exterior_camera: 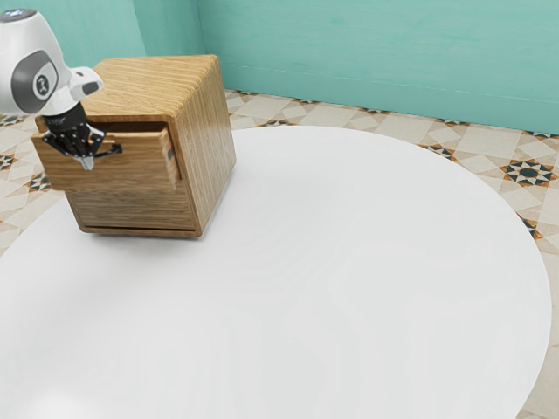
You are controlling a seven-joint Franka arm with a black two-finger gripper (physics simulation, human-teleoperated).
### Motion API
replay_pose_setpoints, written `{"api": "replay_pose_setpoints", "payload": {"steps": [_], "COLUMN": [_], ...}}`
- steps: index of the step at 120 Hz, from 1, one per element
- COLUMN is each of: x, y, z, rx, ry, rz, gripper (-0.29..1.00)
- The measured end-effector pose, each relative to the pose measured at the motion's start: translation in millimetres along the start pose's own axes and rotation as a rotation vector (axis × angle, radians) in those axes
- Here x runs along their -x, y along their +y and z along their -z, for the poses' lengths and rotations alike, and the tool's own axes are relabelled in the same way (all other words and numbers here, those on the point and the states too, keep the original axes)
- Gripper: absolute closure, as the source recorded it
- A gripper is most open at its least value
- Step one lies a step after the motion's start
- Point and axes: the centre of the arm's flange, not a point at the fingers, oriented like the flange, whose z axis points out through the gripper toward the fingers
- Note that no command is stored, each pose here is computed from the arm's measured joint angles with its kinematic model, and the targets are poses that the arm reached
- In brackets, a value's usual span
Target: Push the drawer handle with one arm to close the drawer
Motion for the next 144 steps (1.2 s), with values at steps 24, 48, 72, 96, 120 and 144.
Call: {"api": "replay_pose_setpoints", "payload": {"steps": [24, 48, 72, 96, 120, 144], "x": [-17.0, -34.5, -46.0, -8.2, 50.2, 50.2], "y": [-2.1, -3.6, -4.4, 6.5, 71.3, 93.4], "z": [-6.2, -15.6, -22.3, -2.8, 118.0, 210.8], "rx": [0.003, 0.006, 0.010, 0.028, 0.033, 0.050], "ry": [0.009, 0.017, 0.022, 0.002, 0.014, -0.017], "rz": [-0.006, -0.015, -0.026, -0.032, -0.113, -0.138], "gripper": [0.79, 0.79, 0.79, 0.79, 0.79, 0.58]}}
